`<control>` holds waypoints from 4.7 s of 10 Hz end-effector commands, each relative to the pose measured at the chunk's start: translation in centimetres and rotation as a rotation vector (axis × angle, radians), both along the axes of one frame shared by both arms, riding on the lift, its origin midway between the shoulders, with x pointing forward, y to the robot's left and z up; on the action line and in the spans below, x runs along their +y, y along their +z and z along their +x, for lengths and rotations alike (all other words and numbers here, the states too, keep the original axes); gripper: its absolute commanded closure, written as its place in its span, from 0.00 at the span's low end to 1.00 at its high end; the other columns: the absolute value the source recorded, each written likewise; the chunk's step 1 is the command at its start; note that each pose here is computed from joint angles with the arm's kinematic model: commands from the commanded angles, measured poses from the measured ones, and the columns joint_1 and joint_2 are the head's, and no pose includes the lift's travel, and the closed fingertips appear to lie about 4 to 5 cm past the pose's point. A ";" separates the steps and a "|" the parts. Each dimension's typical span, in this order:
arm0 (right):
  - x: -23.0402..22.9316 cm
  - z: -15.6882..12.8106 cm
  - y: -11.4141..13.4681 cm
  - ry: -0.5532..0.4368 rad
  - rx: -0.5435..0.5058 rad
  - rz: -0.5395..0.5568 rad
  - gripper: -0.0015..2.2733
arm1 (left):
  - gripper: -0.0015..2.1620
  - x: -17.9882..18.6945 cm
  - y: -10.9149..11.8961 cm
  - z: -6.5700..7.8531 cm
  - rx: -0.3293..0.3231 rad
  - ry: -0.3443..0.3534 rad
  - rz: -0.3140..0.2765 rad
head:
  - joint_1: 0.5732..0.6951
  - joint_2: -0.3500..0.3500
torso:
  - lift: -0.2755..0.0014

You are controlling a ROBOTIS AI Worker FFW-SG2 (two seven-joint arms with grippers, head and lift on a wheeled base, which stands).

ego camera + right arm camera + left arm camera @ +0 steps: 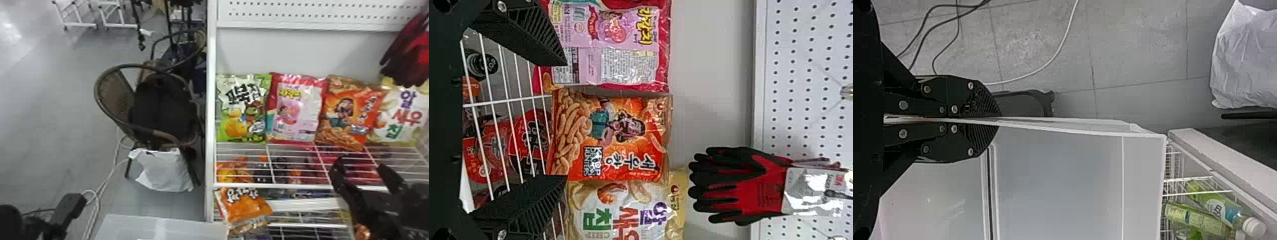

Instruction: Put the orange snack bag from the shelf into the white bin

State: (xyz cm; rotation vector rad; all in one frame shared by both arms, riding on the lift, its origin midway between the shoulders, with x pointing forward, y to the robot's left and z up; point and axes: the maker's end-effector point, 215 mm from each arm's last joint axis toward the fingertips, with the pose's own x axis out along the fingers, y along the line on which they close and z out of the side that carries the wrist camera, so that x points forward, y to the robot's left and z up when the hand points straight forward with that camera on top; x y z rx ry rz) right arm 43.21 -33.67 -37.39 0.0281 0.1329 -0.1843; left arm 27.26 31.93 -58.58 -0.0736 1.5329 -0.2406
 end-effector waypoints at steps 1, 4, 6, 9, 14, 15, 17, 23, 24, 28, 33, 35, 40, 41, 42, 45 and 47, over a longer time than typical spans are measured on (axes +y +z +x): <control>-0.2 2.1 -0.3 -0.003 0.044 0.006 0.03 | 0.99 -0.1 0.1 0.0 0.003 -0.001 -0.002 | 1.00 0.46 | 1.00; -1.7 5.7 0.7 -0.019 0.092 0.009 0.03 | 0.99 0.1 -0.2 -0.4 0.015 0.006 -0.003 | 1.00 0.44 | 1.00; -2.5 7.8 0.9 -0.028 0.123 0.013 0.03 | 0.99 -0.5 -0.5 -0.6 0.018 0.009 -0.013 | 1.00 0.43 | 1.00; -3.5 11.0 2.2 -0.036 0.125 0.013 0.03 | 0.99 -1.3 -0.7 -0.7 0.021 0.012 -0.025 | 1.00 0.39 | 1.00; -5.6 15.2 3.6 -0.056 0.162 -0.004 0.03 | 0.99 -1.3 -0.9 -1.1 0.027 0.012 -0.025 | 1.00 0.34 | 1.00; -5.6 16.3 4.1 -0.056 0.165 -0.009 0.03 | 0.99 -1.3 -0.9 -1.1 0.027 0.012 -0.025 | 1.00 0.34 | 1.00; -5.0 17.7 4.2 -0.043 0.182 -0.022 0.03 | 0.99 -1.1 -0.9 -1.1 0.027 0.014 -0.023 | 1.00 0.34 | 1.00; -5.9 21.7 3.5 -0.059 0.232 -0.085 0.05 | 0.99 -0.8 -0.9 -1.8 0.032 0.026 -0.026 | 1.00 0.36 | 1.00; -6.6 22.2 3.4 -0.075 0.244 -0.102 0.06 | 0.99 -0.8 -0.9 -1.8 0.032 0.025 -0.030 | 1.00 0.36 | 1.00; -7.2 23.4 2.5 -0.087 0.286 -0.164 0.60 | 0.99 -0.4 -0.9 -2.1 0.033 0.035 -0.027 | 1.00 0.33 | 1.00; -8.1 19.3 4.0 -0.120 0.312 -0.163 0.99 | 0.99 -0.7 -0.9 -1.8 0.029 0.031 -0.026 | 1.00 0.32 | 1.00; -8.0 17.4 5.4 -0.113 0.298 -0.153 0.99 | 0.99 -0.7 -1.0 -1.9 0.031 0.028 -0.022 | 1.00 0.31 | 1.00; -6.6 9.0 9.3 -0.073 0.269 -0.163 0.99 | 0.99 -0.7 -1.2 -1.9 0.036 0.024 -0.016 | 1.00 0.30 | 1.00; -6.2 7.0 9.2 -0.060 0.279 -0.156 0.99 | 0.99 -0.6 -1.2 -1.8 0.036 0.025 -0.014 | 1.00 0.31 | 1.00; -5.5 5.3 8.5 -0.042 0.297 -0.149 0.99 | 0.99 -0.7 -1.2 -1.7 0.035 0.024 -0.016 | 1.00 0.31 | 1.00; -1.7 2.3 5.7 0.037 0.341 -0.099 0.99 | 0.99 -1.4 -1.1 -0.4 0.030 0.010 -0.023 | 1.00 0.35 | 1.00; 0.7 0.1 4.1 0.082 0.374 -0.079 0.99 | 0.99 -2.1 -1.1 0.4 0.032 -0.006 -0.026 | 1.00 0.39 | 1.00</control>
